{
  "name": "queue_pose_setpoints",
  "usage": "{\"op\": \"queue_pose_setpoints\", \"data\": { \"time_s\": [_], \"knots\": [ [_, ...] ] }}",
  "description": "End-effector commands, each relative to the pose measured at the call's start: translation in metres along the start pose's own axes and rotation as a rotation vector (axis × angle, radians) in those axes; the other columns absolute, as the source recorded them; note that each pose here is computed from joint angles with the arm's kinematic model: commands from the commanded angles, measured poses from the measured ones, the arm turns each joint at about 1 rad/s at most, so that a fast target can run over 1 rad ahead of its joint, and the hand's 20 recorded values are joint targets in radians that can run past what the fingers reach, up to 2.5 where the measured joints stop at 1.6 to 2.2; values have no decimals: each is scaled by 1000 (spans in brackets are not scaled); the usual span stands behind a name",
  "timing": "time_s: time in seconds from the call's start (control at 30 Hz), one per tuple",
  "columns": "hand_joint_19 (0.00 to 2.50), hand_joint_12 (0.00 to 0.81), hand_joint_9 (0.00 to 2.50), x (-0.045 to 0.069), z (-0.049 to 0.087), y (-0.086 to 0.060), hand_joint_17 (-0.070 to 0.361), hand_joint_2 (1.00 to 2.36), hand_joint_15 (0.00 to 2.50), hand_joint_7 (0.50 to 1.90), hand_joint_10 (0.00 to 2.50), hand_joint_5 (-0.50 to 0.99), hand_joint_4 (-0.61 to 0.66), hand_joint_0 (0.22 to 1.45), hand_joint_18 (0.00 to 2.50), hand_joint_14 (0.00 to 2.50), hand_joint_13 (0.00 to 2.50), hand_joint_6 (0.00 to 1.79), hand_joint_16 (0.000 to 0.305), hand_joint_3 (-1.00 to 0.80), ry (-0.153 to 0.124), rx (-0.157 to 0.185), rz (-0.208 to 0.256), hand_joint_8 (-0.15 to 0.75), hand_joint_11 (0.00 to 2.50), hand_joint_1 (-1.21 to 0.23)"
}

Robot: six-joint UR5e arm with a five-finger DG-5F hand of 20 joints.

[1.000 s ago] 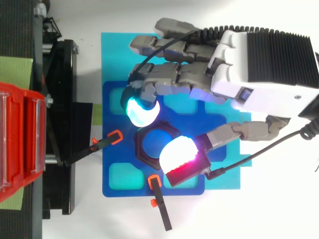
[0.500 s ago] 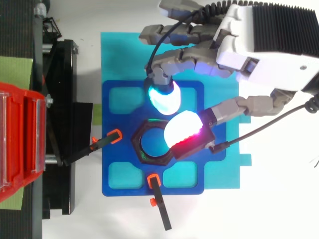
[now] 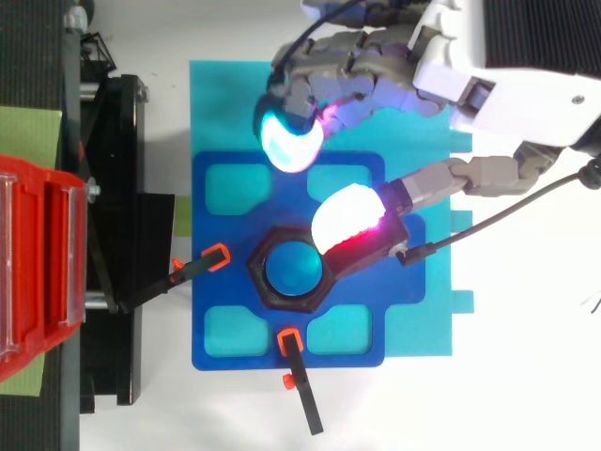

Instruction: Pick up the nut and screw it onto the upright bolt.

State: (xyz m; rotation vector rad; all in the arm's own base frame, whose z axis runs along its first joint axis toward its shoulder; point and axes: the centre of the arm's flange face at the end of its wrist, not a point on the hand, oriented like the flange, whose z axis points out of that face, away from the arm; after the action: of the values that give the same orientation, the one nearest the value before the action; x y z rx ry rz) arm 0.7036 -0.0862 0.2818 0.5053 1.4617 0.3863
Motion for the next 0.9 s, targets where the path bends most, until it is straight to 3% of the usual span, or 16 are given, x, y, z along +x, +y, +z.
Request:
{"op": "queue_pose_setpoints", "data": {
  "time_s": [0.0,0.07,0.23,0.53,0.7,0.87],
  "knots": [
    [0,269,682,-3,1,-1,68,1000,0,799,0,-152,162,493,14,0,324,502,30,-500,-15,-7,1,228,0,-393],
    [0,281,559,-2,2,1,75,1000,0,690,0,-184,131,483,0,0,244,502,33,-500,-18,-12,2,218,0,-386],
    [0,293,373,4,2,10,83,1000,0,591,0,-219,72,467,0,0,129,501,37,-500,-12,-21,0,199,0,-359],
    [0,315,107,22,2,35,98,1000,0,526,0,-243,5,446,0,0,0,500,43,-500,1,-33,2,151,0,-183],
    [0,318,87,31,1,48,99,1000,0,529,0,-245,0,446,0,0,0,500,44,-500,-1,-27,4,147,0,-165],
    [0,318,81,34,1,53,99,1000,0,527,0,-245,2,447,0,0,0,500,44,-500,-1,-20,4,152,0,-162]
  ]
}}
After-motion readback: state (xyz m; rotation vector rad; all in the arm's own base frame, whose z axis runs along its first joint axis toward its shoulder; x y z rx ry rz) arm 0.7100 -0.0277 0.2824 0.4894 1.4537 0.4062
